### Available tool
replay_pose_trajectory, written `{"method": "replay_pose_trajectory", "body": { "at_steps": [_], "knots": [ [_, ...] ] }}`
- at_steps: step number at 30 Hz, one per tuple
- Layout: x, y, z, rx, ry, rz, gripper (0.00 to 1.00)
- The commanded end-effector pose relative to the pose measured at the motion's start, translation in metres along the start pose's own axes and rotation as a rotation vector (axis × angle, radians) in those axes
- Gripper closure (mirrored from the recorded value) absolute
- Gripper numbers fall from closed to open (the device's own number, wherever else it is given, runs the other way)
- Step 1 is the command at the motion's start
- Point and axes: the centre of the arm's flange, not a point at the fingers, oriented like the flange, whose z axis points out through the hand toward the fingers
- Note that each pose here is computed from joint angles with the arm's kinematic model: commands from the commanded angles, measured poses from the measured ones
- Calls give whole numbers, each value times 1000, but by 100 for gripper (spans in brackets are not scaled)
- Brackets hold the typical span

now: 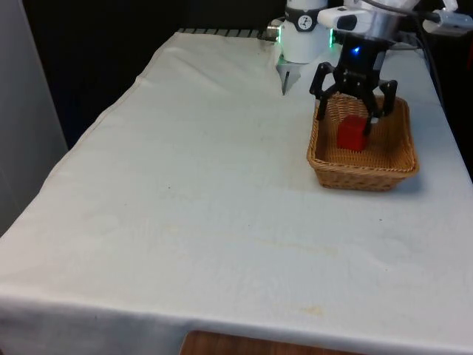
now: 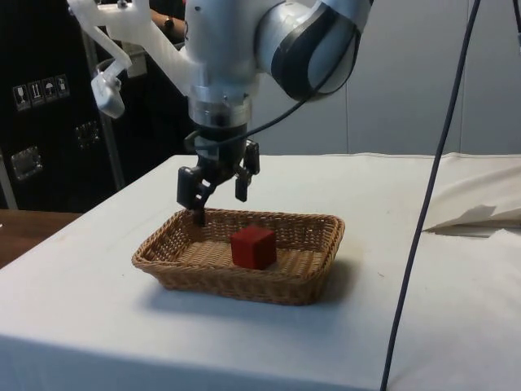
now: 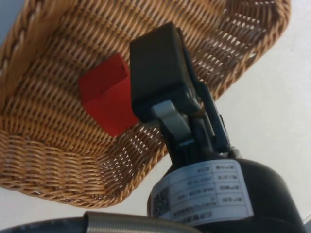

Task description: Pick up the cube and place it into the basket.

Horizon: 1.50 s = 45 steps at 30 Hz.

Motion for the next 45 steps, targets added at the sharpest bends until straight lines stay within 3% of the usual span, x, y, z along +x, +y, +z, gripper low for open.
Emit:
{"method": "replay_pose_trajectory", "body": {
  "at_steps": [1, 8, 9, 10, 18, 19, 20, 28, 29, 33, 34, 35, 41, 42, 43, 44, 45],
  "knots": [
    [1, 1, 0, 16, -11, 5, 0],
    [14, 9, -9, 20, 2, 33, 0],
    [16, 9, -9, 8, 17, 31, 0],
    [15, 10, -11, 20, 5, 38, 0],
    [25, 10, -32, 24, 25, 68, 0],
    [27, 11, -33, 18, 40, 66, 0],
    [26, 10, -34, 25, 28, 71, 0],
    [36, 12, -51, 30, 60, 93, 0],
    [36, 10, -54, 37, 50, 101, 0],
    [42, 10, -61, 49, 56, 118, 0],
    [43, 11, -63, 41, 72, 115, 0],
    [44, 10, -61, 53, 57, 123, 0],
    [52, 9, -56, 58, 40, 134, 0],
    [54, 9, -56, 59, 39, 135, 0],
    [54, 11, -59, 52, 56, 134, 0],
    [57, 8, -54, 59, 35, 134, 0],
    [59, 8, -54, 59, 33, 136, 0]
  ]
}}
